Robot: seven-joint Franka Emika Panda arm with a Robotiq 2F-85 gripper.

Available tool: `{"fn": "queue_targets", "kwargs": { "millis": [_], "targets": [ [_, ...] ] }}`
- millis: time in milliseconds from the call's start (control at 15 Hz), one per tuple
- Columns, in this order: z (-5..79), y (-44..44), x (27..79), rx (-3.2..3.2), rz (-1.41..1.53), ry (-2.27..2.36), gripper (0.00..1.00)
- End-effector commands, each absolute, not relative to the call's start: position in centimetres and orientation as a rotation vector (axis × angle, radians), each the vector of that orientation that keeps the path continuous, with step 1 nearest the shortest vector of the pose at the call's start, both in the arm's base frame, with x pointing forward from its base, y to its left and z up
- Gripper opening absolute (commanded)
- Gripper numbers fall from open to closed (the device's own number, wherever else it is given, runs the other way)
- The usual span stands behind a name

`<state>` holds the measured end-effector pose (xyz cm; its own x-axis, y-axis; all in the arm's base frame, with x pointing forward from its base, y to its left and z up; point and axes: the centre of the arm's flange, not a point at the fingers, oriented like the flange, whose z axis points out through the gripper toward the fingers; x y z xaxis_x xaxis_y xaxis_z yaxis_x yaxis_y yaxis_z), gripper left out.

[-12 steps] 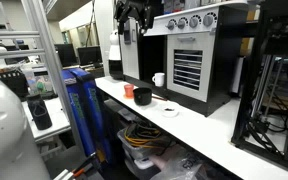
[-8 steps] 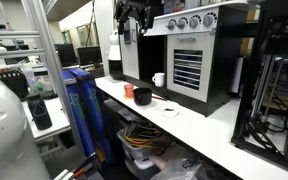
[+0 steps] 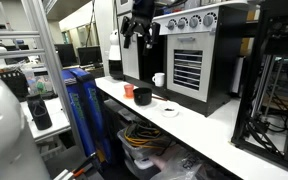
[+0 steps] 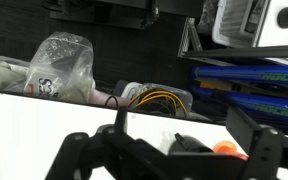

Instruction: Pour the contents in the white bowl on the right into the black pot

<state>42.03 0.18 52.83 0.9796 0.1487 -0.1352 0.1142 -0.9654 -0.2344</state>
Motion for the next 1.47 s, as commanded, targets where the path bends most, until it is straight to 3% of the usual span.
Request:
{"fn": "queue_targets", "kwargs": {
  "millis": [0,467,1000,1400],
  "targets": [
    [47.0,-2.3,42.4,-2.922,0.208,-0.205,1.0],
    [37.1,-5.2,44.1,-3.148,0.272,0.171,1.0],
    [39.2,-4.9,43.6,-3.102,0.25,0.072,1.0],
    [34.8,-5.8,45.5,-3.06,0.135,-0.046,1.0]
  ]
}}
